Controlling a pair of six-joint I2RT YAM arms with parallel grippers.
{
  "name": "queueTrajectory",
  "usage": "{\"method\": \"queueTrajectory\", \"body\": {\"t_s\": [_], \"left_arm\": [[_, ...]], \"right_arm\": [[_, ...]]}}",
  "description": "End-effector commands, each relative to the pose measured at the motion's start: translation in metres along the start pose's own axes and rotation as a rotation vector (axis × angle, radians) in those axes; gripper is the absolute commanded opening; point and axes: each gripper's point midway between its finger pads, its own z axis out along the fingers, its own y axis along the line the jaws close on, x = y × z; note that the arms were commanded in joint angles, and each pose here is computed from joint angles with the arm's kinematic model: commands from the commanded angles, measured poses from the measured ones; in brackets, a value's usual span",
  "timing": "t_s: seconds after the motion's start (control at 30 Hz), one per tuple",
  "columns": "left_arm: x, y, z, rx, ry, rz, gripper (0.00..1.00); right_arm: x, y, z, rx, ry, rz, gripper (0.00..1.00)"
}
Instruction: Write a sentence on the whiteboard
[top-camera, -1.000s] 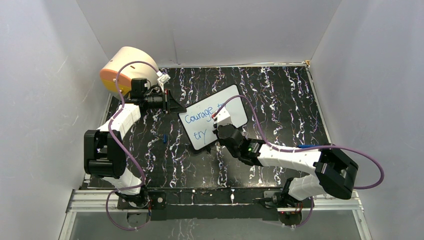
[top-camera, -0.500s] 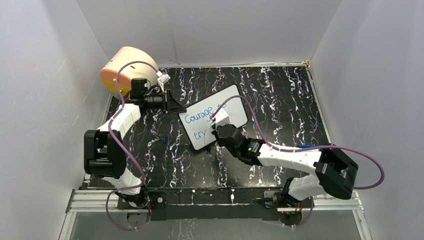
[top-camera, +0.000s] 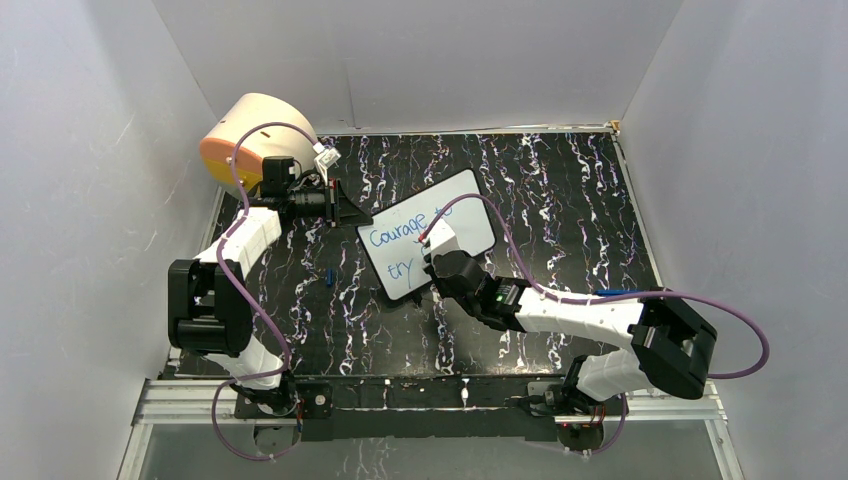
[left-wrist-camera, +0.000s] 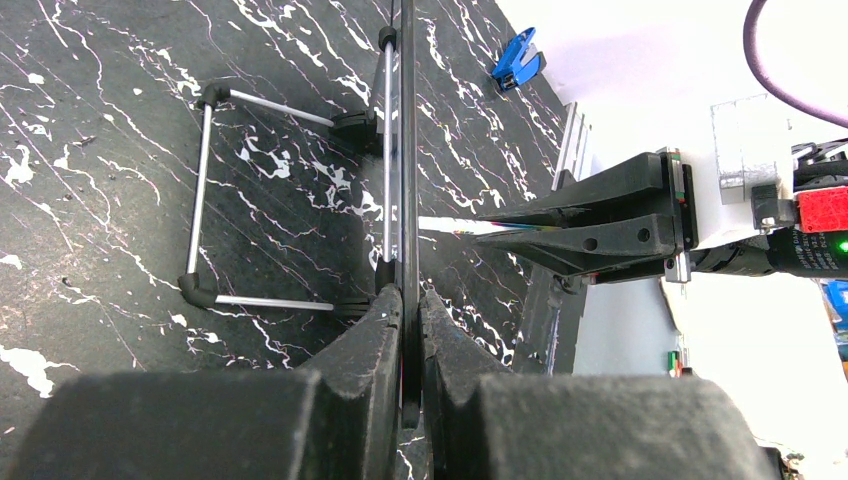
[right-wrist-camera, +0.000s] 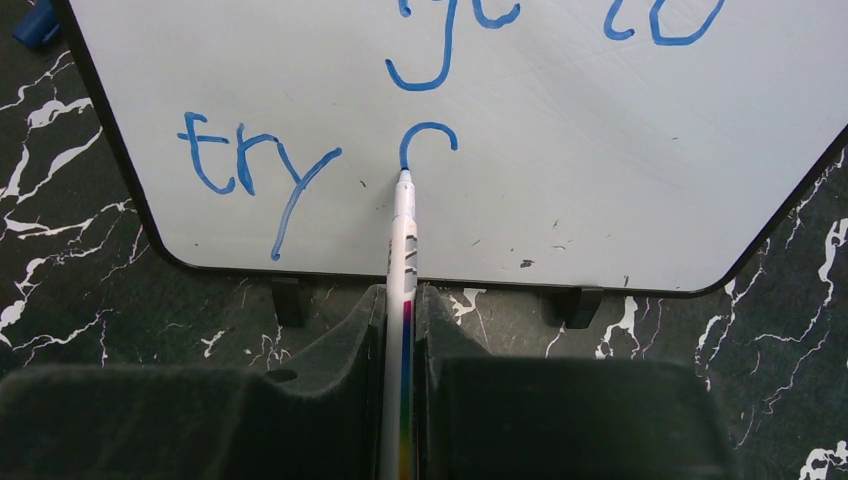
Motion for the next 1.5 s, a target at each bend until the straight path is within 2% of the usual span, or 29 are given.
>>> {"method": "queueTrajectory", "body": {"t_s": [0.0,0.77,1.47], "left_arm": [[0.021,0.023,0.004,-0.091,0.05,-0.05,0.0],[0.021,0.024,0.004,-0.091,0.052,-0.049,0.0],[0.021,0.023,0.005,-0.089,0.053,-0.049,0.0]], "right_arm": [[-0.01,-0.006,-0.002,0.028,-0.009,0.01,0.0],[-0.032,-0.021,-0.003,0.091,-0.097,0.05,0.0],[-0.049,-0.018,-0.001,0.081,-0.145,0.058,0.0]]}}
